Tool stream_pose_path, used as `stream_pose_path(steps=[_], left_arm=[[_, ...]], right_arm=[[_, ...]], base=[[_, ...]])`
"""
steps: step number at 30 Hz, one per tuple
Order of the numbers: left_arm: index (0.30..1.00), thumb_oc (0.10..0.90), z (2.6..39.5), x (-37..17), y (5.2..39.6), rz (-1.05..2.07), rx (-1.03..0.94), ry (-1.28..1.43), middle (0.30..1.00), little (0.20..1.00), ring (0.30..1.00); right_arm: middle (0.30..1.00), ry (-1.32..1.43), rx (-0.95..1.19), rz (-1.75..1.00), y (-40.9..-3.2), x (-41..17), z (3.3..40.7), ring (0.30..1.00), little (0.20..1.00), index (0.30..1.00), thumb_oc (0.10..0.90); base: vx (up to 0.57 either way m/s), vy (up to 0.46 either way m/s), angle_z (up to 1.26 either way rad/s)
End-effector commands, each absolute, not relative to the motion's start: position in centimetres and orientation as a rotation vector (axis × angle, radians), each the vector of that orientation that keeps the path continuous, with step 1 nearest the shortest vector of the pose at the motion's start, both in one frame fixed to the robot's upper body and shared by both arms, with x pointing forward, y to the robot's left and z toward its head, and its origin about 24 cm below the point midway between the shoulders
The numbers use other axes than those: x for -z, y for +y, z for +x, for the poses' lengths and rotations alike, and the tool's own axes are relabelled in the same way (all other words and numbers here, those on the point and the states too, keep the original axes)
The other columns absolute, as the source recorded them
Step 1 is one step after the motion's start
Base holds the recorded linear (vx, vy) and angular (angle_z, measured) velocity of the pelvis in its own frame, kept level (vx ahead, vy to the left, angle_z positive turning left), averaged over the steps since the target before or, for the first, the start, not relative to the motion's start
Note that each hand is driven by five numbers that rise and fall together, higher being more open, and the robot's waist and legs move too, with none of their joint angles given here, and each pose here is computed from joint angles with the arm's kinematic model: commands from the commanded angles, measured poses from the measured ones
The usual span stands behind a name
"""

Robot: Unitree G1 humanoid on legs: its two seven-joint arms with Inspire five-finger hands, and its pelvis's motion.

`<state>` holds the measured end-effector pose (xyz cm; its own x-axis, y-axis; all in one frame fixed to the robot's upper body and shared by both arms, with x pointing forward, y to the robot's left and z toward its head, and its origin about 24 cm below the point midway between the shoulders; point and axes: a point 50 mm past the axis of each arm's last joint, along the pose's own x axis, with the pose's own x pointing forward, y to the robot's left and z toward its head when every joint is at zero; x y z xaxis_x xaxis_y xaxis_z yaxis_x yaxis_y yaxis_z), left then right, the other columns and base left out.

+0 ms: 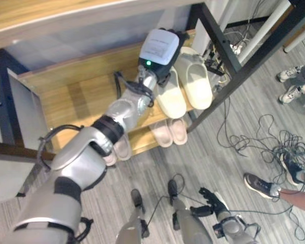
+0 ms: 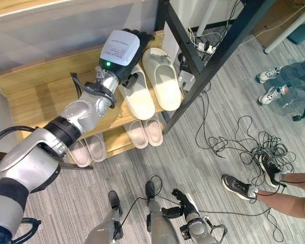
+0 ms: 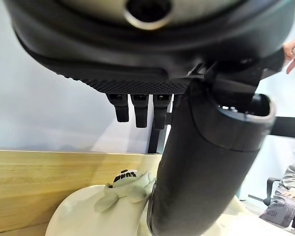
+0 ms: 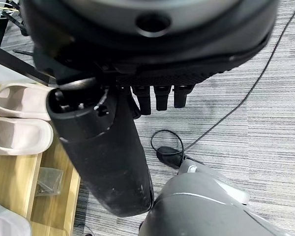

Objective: Arrange the slippers neatly on the shoe rack.

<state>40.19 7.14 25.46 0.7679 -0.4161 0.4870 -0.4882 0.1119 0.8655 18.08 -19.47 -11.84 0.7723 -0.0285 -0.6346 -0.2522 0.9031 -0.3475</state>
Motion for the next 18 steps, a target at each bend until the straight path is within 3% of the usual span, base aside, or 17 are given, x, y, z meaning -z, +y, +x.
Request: stream_pose_path(steps=[1,6,10,18], left_arm=[[0.9,0.8,39.0,-32.9,5.1,1.332,-0.21,-0.951,0.9,0.9,0.9],[0.9,0.8,38.9,-32.6,4.7,1.265,-0.171,-0.944,0.9,0.9,0.9],[0.9,0.8,38.9,-29.4,4.1,1.049,-0.047,-0.851,0.9,0.9,0.9],[0.9,0.8,38.5,-28.1,3.4,0.769,0.029,-0.795,0.9,0.9,0.9]], right_arm=[[0.9,0.744,-0.075,-0.459,-21.8,12.3,16.5,0.9,0.9,0.9,0.8],[0.9,0.766,-0.073,-0.454,-21.7,12.6,16.0,0.9,0.9,0.9,0.8],[0.9,0.815,-0.048,-0.43,-21.7,13.2,15.3,0.9,0.9,0.9,0.8],[0.9,0.84,-0.047,-0.425,-21.5,13.5,14.7,0.9,0.9,0.9,0.8]], base=[[0.0,0.0,0.0],[0.0,-0.006,0.0],[0.0,0.0,0.0],[0.0,0.0,0.0]])
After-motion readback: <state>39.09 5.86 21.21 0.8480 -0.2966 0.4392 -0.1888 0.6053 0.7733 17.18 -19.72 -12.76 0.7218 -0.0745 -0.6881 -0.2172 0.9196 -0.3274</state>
